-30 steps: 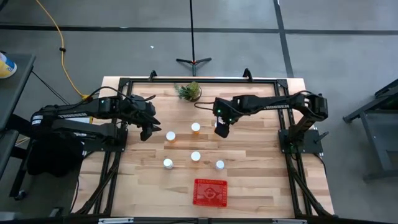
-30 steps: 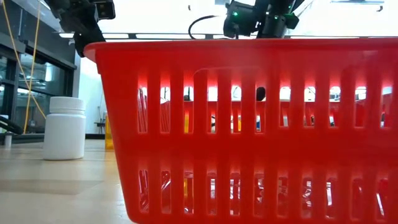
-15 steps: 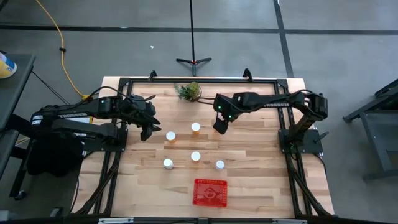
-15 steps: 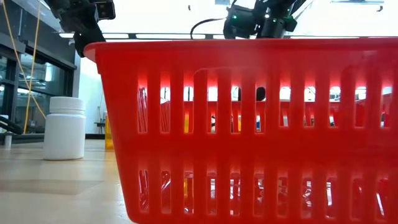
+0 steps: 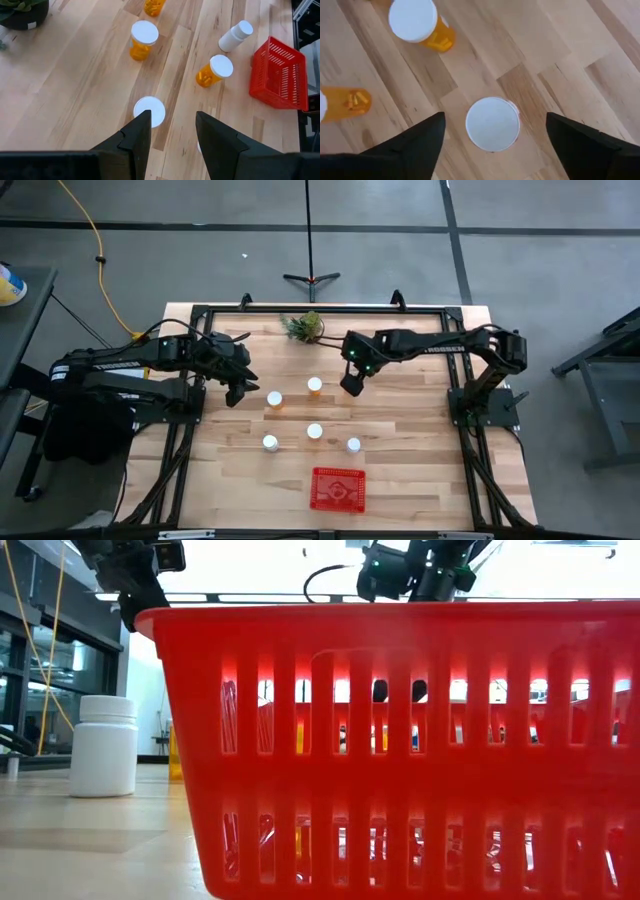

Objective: Pick and place pill bottles into a basket
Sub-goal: Put the orange pill bottle into the red bin

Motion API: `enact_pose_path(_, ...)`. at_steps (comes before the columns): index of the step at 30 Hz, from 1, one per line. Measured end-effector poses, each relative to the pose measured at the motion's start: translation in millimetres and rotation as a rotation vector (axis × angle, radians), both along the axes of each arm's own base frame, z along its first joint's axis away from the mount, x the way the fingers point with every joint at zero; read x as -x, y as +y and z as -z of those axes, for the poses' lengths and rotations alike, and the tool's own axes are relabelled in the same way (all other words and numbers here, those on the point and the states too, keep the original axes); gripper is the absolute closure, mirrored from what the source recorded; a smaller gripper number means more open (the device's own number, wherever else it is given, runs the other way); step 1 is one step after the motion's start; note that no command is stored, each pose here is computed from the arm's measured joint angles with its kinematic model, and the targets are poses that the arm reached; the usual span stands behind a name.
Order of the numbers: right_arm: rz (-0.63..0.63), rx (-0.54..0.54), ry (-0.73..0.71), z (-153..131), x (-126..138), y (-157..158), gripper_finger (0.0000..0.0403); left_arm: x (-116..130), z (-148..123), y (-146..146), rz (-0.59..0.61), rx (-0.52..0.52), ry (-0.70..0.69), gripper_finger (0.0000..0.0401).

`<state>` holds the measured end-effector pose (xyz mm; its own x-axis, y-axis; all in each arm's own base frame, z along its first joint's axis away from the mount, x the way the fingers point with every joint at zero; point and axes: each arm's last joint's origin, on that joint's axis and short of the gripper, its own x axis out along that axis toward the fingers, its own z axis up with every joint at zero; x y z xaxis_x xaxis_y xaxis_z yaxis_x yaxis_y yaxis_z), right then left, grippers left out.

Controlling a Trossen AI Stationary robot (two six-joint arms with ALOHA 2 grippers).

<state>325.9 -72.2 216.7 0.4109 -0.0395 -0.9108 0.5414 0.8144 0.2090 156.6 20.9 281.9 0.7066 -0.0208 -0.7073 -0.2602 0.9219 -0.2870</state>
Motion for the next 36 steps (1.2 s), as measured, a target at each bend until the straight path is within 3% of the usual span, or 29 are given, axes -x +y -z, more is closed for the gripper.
enact_pose_path(16,0.06,-0.103,0.127,48,-14,-2,0.0052,0,0,0,0.0,0.0,0.001,0.021)
enact_pose_path(23,0.054,-0.113,0.104,53,-19,-2,0.0054,0,0,0,0.0,0.0,0.003,0.021)
enact_pose_path(36,0.053,-0.115,0.112,53,-18,-2,0.0106,1,1,0,-0.005,0.008,0.016,0.021)
